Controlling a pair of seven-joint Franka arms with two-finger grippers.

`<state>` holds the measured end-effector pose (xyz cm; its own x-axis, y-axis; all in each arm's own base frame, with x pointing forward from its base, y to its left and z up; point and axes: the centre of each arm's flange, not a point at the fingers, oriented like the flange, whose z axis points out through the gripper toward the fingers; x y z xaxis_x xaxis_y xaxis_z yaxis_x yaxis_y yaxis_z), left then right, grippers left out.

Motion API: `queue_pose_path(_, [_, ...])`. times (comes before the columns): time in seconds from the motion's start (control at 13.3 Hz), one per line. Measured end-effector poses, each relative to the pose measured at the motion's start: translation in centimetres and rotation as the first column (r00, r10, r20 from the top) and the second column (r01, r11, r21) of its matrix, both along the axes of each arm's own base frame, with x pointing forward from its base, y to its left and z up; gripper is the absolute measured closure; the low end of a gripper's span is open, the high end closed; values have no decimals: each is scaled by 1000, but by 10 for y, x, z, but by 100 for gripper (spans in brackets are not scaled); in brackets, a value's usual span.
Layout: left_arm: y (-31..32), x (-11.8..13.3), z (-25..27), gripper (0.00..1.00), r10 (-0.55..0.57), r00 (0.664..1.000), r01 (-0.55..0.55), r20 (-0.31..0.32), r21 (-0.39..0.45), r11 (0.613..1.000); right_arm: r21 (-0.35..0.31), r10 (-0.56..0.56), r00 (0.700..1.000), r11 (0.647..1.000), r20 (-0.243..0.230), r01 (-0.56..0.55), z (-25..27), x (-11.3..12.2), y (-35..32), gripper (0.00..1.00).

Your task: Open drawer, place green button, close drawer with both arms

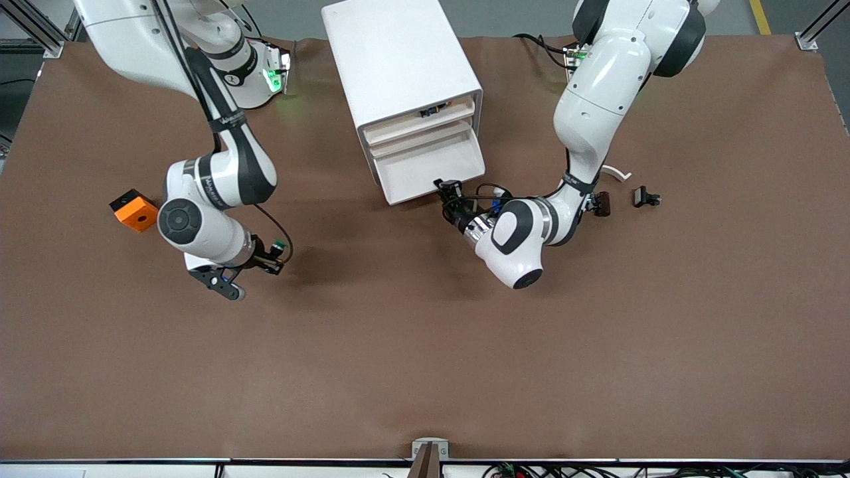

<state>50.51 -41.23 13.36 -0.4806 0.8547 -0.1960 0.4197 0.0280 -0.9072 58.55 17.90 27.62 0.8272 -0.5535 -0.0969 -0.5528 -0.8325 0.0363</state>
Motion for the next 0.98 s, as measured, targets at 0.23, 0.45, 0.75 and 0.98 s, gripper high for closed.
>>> queue_pose_path(0.23, [9, 19, 3, 41, -14, 995, 15, 102, -14, 1000, -15, -96, 995, 995, -8, 96, 31, -13, 53, 59])
queue_pose_path(0.45, [14, 59, 41, 10, -1, 975, 7, 223, -28, 1000, -20, -185, 983, 982, 6, 185, 56, -27, 104, 59])
queue_pose_path(0.75, [63, 112, 111, 0, -1, 916, -7, 400, 20, 1000, -7, -284, 958, 959, 35, 285, 76, -58, 177, 59])
queue_pose_path(0.98, [80, 128, 178, 0, -140, 808, 113, 573, 83, 990, -8, -353, 935, 935, 39, 353, 82, -93, 229, 59])
